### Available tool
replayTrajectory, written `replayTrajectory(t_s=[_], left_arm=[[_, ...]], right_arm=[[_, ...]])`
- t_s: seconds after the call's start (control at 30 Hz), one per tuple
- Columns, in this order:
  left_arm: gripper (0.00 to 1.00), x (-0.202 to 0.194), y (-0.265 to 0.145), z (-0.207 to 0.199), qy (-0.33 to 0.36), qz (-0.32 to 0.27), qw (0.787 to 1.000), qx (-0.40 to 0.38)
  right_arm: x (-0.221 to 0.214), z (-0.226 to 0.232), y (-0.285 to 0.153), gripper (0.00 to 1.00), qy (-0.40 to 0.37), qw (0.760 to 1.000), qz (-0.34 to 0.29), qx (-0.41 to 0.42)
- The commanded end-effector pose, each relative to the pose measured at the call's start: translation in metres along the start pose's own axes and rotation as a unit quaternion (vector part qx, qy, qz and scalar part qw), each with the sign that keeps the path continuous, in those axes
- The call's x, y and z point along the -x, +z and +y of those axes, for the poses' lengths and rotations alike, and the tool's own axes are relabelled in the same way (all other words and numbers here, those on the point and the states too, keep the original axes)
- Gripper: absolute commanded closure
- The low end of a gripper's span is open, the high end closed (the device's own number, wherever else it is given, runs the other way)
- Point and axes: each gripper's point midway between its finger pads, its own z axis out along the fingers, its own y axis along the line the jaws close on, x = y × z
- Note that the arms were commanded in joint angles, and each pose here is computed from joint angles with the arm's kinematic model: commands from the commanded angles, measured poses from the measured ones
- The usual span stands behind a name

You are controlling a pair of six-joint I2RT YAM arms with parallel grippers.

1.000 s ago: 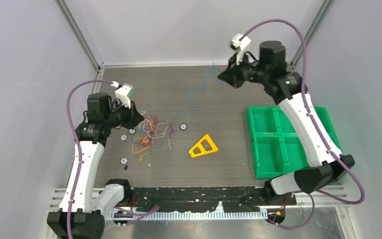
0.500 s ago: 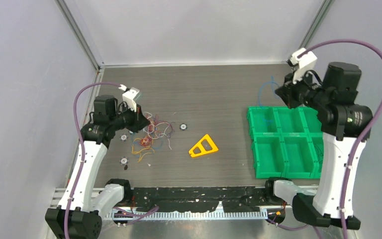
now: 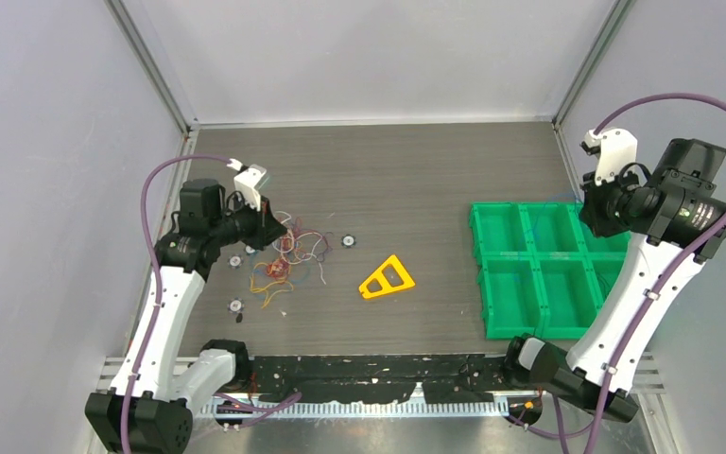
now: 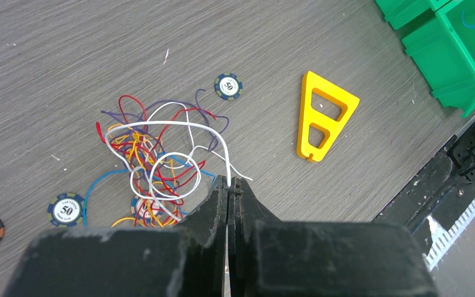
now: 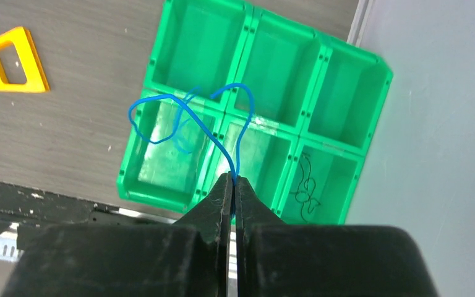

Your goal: Untangle the cables

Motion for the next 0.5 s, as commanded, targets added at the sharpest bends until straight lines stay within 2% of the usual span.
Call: replayTrajectory(t_s=[0.0, 0.3, 0.47], left_arm=[[1.0, 0.015, -0.003, -0.003, 0.022, -0.026, 0.999, -0.004], [1.0, 0.016, -0.002, -0.001, 0.025, -0.026, 0.999, -0.001], [1.0, 0.014, 0.0, 0.001, 0.025, -0.022, 0.999, 0.001]], right_arm=[[-0.019, -0.007, -0.014, 0.95, -0.024, 0.999, 0.026, -0.03], [-0.01, -0.049, -0.045, 0.95, -0.005, 0.994, 0.001, -0.112], [-0.002, -0.064, -0.052, 0.95, 0.006, 0.991, -0.008, -0.132]])
